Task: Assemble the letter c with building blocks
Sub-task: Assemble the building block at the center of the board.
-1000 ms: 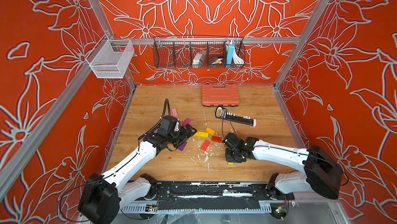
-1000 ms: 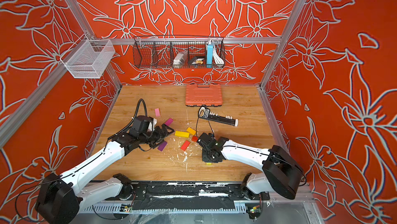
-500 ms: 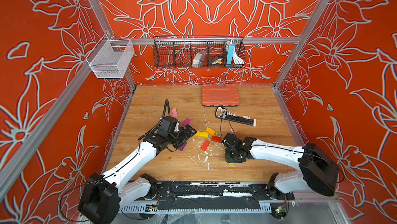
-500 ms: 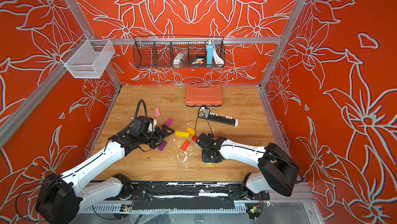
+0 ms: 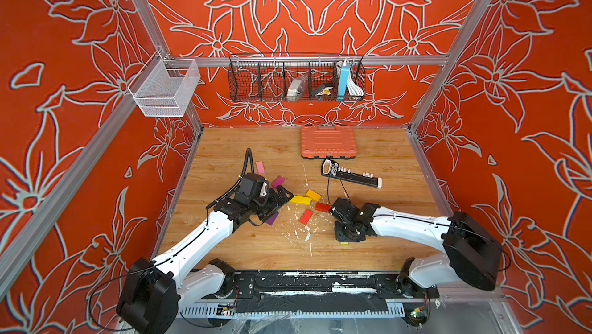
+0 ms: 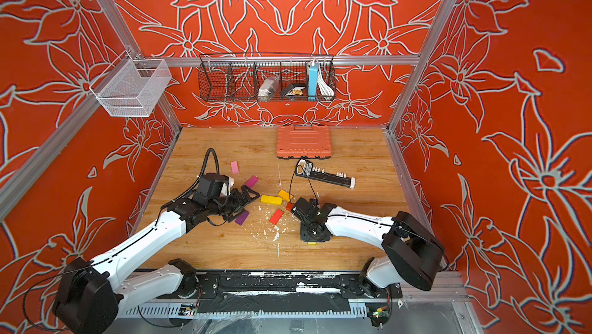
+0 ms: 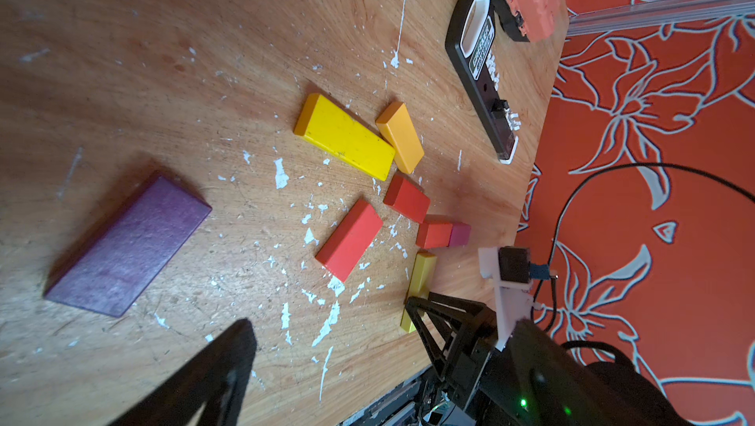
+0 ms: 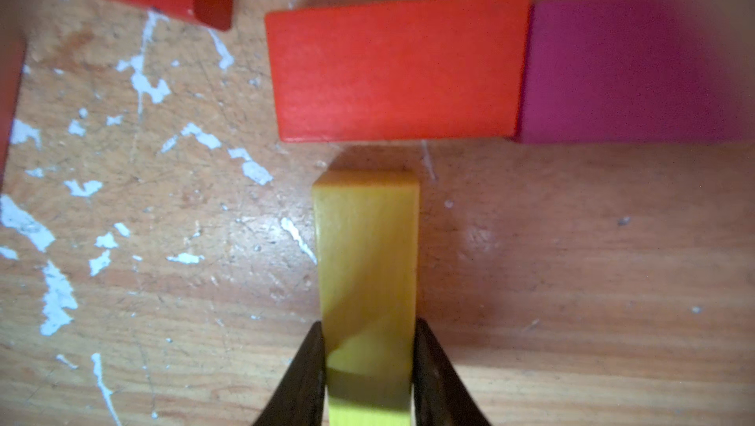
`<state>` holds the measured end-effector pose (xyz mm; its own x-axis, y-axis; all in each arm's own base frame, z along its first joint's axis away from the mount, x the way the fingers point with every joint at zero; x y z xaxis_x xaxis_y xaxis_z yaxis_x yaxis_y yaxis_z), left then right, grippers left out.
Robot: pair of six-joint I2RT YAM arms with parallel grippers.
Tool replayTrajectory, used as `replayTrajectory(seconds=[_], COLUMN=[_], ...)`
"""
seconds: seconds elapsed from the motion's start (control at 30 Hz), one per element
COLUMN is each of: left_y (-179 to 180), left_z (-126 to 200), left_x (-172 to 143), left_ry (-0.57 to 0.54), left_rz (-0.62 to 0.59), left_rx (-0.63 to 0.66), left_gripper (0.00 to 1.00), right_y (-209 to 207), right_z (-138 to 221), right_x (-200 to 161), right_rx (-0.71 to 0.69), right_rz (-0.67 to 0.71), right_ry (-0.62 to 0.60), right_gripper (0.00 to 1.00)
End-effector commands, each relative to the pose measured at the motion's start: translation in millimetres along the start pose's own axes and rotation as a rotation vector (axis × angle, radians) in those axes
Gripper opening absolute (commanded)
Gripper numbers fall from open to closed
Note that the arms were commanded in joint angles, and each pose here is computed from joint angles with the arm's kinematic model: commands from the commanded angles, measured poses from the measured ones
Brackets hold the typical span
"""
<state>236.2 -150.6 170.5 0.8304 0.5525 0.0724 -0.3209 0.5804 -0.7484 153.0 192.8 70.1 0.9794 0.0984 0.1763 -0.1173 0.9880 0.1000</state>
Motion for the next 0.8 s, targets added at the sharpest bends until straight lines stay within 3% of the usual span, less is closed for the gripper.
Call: replayTrajectory(seconds=[0.0,0.4,0.6,0.77], left_y=[3.5,5.7,5.5,6.2], left_z=[-1.2,-2.4,-1.6,-1.2], left_x=[-2.5,-3.0,-3.1,-3.6], left_ry=[0.001,0.002,0.001,0.002], left_rz=[-0.003,0.000,0.000,0.000], left_rx=[0.000,0.005,0.004,0.005], left_gripper=[0.98,0.98,0.98,0.98], right_y=[6.2,9.1,8.3,7.9], right_z=[-0.4,-2.3,-0.2,1.1], right_x=[6.9,8.5,9.1,9.8], right_rx=[0.002,0.006,0.005,0.001], right_rz=[0.012,0.017,0.013,0.012], right_ry=[-0.026,-0.024,-0.031,-0.035], right_gripper=[0.34,0.34,0.44,0.46])
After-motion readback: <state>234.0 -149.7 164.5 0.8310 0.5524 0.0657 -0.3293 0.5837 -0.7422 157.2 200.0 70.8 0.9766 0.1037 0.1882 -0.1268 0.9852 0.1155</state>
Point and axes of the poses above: each gripper's point midway between its finger pads, its own z axis back along the fingers, its own y axis along the line the jaws close on, x = y × z, the point moved 5 cm from there along z, back along the fingers, and after that the axes turned 4 degrees about z, right-handed, at the moved point
